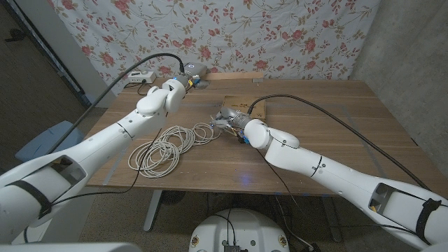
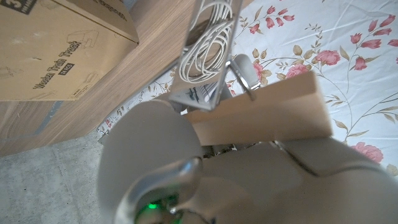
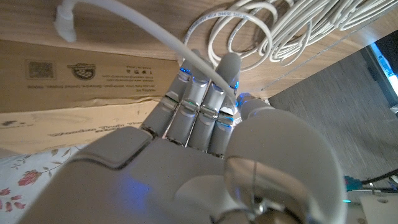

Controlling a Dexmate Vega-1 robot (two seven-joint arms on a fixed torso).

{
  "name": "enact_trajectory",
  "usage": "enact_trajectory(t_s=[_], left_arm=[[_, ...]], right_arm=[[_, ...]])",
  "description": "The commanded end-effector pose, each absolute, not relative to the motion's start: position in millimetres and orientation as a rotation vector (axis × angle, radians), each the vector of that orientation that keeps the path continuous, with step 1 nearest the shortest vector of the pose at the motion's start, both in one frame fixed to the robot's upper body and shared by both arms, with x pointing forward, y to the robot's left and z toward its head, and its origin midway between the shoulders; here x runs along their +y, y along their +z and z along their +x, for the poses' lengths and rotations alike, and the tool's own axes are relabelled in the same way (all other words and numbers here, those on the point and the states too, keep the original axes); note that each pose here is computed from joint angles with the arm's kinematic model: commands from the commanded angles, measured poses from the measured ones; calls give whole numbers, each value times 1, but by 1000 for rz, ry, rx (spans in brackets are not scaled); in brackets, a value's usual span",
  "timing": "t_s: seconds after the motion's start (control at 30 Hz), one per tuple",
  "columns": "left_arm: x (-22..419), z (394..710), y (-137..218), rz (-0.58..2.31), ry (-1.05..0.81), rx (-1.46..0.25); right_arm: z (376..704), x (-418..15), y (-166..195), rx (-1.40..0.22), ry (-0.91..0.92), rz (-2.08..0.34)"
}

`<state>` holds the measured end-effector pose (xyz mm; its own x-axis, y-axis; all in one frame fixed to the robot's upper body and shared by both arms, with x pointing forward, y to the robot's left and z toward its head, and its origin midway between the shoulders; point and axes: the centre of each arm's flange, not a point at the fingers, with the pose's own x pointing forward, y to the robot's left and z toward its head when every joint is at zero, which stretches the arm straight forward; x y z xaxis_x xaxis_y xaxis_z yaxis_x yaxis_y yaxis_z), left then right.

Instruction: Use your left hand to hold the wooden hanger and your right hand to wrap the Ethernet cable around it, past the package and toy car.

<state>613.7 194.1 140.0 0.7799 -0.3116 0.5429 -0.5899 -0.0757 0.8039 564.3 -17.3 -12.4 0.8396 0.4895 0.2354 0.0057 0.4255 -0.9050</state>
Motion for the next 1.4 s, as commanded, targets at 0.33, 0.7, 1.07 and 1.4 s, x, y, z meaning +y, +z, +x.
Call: enact_trajectory(t_s=[0.33,0.7,1.07,1.4], left_arm=[[180,616,148,1682,249,-744],[162,612,151,1696,229,-777],[149,603,154,1721,221,-801],[143,599,151,1725,210,-804]], right_arm=[[552,-95,13,-607,9,-1033],[534,-134,28,-742,-158,-982],[517,-165,42,-811,-330,-941],[507,-192,54,-842,-442,-911]])
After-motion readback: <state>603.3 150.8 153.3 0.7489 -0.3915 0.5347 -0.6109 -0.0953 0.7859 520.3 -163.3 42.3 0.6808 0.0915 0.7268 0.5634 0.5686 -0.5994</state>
